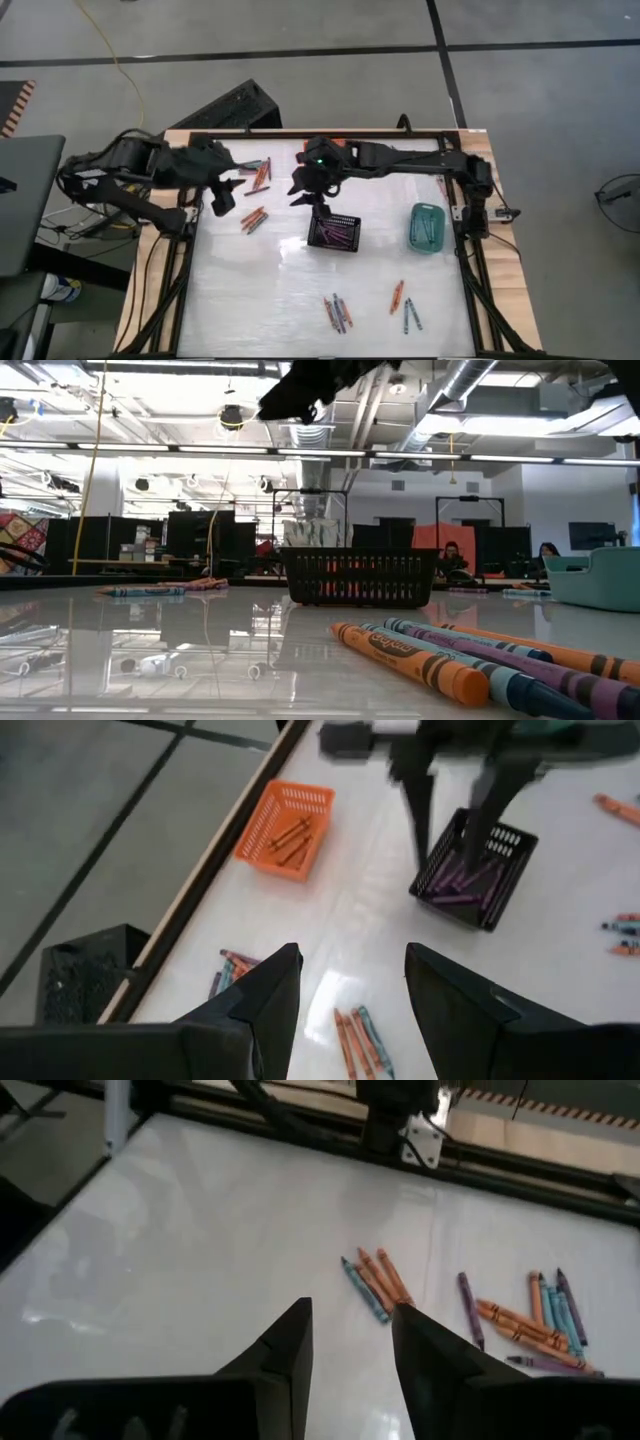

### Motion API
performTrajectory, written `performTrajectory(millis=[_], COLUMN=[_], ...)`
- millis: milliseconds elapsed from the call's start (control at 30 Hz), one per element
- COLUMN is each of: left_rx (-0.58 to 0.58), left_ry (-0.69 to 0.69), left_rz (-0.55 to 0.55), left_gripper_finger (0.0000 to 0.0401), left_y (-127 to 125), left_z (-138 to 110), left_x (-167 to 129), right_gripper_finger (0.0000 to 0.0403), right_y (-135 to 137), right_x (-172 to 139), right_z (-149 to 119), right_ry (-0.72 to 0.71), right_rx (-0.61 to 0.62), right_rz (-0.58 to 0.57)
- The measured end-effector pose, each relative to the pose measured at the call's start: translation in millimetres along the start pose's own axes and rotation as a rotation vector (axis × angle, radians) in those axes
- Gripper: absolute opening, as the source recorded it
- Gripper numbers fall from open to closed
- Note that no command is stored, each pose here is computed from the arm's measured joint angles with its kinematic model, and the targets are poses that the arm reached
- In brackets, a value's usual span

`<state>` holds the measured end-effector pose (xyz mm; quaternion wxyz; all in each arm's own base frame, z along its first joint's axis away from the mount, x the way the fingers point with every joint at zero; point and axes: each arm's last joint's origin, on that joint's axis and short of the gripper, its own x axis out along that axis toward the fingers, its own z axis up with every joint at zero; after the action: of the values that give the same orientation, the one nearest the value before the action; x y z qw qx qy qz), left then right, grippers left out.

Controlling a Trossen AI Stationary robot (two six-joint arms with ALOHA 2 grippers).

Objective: Sort crayons
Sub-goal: Put the violet crayon into the black bin

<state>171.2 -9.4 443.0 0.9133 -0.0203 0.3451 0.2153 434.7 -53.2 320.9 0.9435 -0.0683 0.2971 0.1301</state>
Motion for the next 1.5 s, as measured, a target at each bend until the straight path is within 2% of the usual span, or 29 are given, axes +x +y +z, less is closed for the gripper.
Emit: performTrajectory(millis=[167,433,667,900,1033,1167,1267,1500], left_rx=[0.019,0.006,-0.102,-0.166,-0.150,-0.146,-0.182,-0.254], left_ry=[0.045,0.120,0.088,0.122,0.122,0.141,0.179,0.175], left_rz=[0.017,0.045,0.046,0.049,0.099,0.175,0.221,0.115], left_gripper_finger=[0.0171,0.0171,0.0171,0.0171,0.0171,0.0171,0.0171,0.0161], left_y=[-19.5,-51.0,-67.1,-75.6,-73.8,-62.9,-48.5,-23.3], left_z=[-17.8,-70.0,-115.6,-144.3,-158.4,-174.0,-188.3,-210.9], left_x=[11.5,39.5,57.6,65.4,74.1,87.7,99.5,122.1], right_gripper_finger=[0.0132,0.0132,0.0145,0.0178,0.0178,0.0173,0.0167,0.0158], right_y=[-17.9,-31.6,-56.9,-85.6,-98.0,-94.1,-89.4,-84.1], right_x=[32.5,82.6,104.8,115.2,125.3,132.2,130.1,87.4], right_z=[-14.5,-36.7,-48.8,-47.3,-49.7,-54.8,-57.3,-29.8], right_ry=[-0.028,-0.035,0.012,0.035,0.049,0.104,0.173,0.183], right_rx=[0.016,0.047,0.085,0.136,0.176,0.213,0.189,0.156], right_rz=[-0.006,-0.005,-0.019,-0.021,-0.017,0.014,-0.006,-0.029])
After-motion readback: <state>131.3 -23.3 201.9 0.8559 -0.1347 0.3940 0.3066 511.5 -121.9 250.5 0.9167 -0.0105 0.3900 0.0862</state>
